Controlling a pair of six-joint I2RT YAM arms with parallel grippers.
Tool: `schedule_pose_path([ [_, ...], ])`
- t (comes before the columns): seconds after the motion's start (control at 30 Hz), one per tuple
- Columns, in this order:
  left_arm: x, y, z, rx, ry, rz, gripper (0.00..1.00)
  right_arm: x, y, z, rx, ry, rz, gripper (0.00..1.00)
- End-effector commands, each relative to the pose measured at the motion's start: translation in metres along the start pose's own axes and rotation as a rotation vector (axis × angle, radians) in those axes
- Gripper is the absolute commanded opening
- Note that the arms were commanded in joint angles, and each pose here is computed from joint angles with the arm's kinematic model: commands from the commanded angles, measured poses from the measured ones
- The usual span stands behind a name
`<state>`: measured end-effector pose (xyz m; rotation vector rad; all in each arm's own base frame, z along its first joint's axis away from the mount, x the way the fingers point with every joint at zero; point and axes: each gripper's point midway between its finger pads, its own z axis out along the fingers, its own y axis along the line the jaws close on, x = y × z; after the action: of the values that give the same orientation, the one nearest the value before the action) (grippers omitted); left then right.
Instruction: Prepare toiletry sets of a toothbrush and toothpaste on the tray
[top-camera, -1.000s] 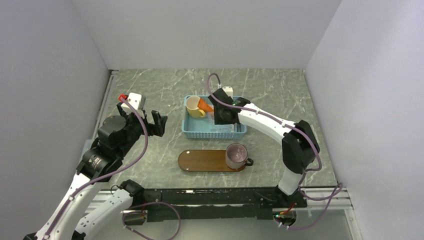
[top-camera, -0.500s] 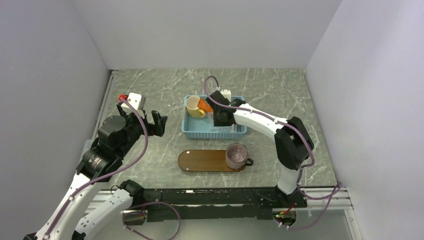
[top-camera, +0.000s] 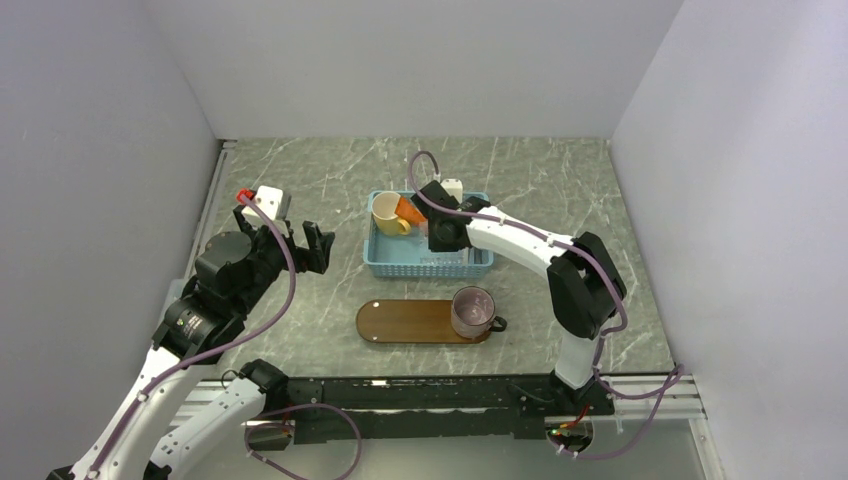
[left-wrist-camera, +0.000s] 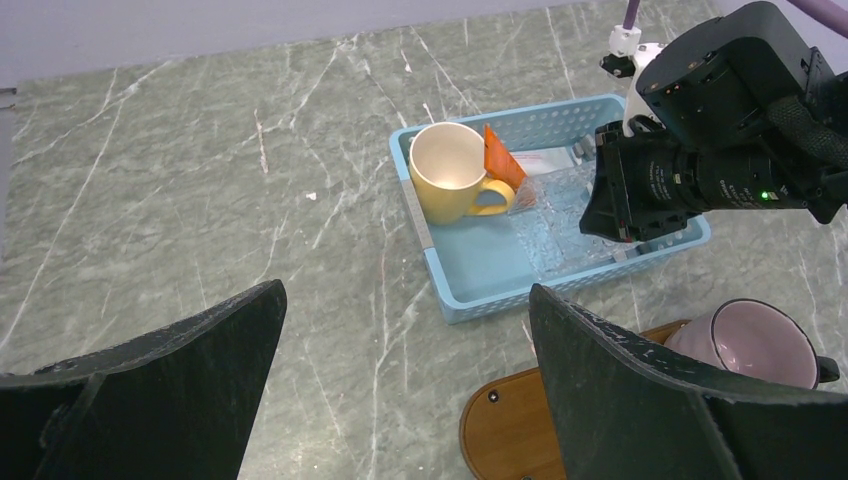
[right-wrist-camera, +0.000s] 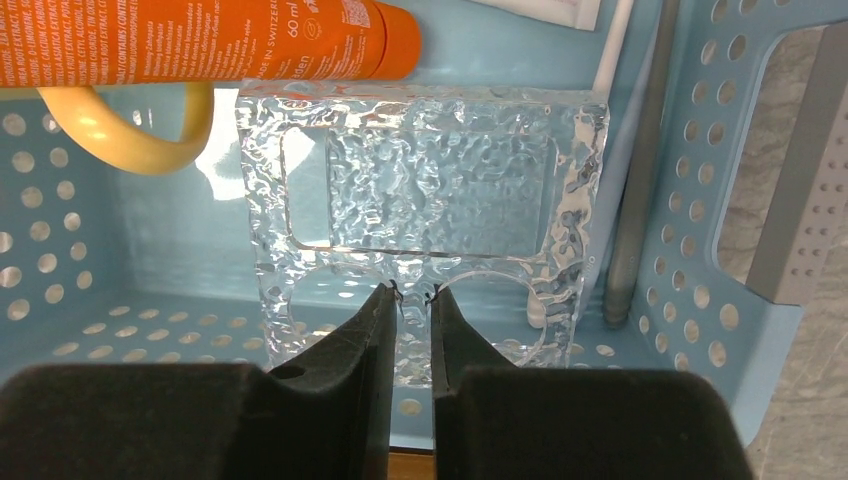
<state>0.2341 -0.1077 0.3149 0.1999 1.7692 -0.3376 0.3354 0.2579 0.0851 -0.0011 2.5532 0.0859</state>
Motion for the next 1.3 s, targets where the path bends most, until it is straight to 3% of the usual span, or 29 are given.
schedule_pose_path([
  [0.0, -0.011, -0.002, -0.004, 0.011, -0.037, -0.02, 0.99, -0.024, 0.007, -0.013, -0.016, -0.053, 0.028, 0.0],
  [0.7, -0.012, -0.002, -0.005, 0.009, -0.042, -0.023, 0.99, -0.076, -0.009, -0.09, -0.014, -0.207, 0.026, 0.0],
  [1.27, -0.014, -0.003, -0.007, 0.016, -0.05, -0.025, 0.99, -0.067, 0.03, -0.159, -0.089, -0.244, 0.016, 0.0],
])
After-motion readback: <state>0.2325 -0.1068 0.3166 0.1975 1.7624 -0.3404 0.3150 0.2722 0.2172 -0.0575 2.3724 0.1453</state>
